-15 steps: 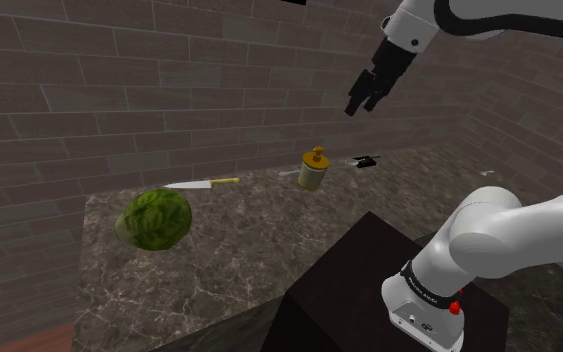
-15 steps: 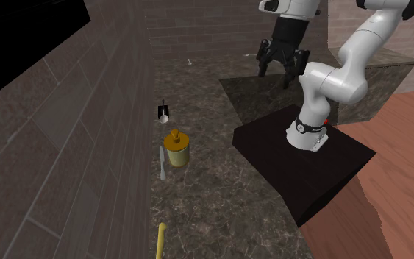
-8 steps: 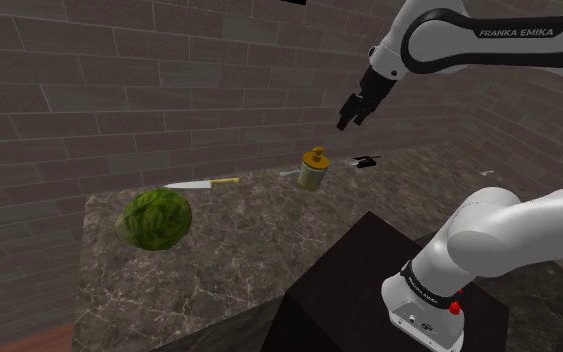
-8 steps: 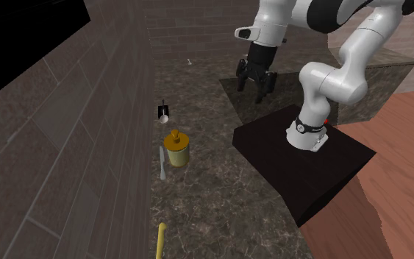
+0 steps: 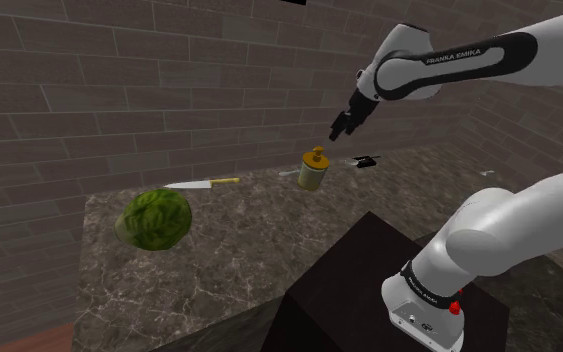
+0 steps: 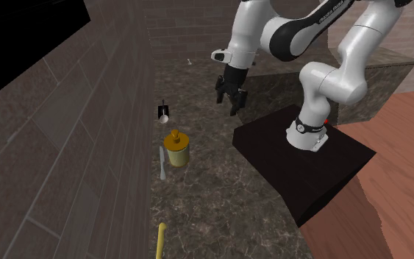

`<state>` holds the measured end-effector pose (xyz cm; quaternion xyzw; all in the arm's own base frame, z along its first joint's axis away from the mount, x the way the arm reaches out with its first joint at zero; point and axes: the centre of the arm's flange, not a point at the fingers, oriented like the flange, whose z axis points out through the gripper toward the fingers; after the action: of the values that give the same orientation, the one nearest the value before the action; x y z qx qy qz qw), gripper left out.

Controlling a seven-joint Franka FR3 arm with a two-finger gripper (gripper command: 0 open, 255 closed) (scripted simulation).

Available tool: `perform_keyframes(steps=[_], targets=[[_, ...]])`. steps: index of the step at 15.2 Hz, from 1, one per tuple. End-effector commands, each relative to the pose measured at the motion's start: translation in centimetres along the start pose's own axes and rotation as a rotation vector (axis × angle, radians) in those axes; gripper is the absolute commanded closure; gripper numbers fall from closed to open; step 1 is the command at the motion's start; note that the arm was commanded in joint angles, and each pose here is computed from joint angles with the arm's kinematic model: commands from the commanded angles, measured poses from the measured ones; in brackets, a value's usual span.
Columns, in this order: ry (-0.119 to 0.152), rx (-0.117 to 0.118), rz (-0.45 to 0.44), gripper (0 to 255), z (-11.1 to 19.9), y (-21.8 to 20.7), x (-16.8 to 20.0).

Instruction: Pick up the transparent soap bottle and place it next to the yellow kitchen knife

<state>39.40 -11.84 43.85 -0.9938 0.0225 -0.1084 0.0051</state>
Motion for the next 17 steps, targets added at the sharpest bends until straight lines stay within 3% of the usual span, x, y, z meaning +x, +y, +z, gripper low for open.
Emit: perform_keyframes(steps=[1,17], targets=[[0.009,-0.007,-0.001,0,2.1,1.3,0.5],[0.063,-0.053,-0.008,0,17.8,13.5,5.5]])
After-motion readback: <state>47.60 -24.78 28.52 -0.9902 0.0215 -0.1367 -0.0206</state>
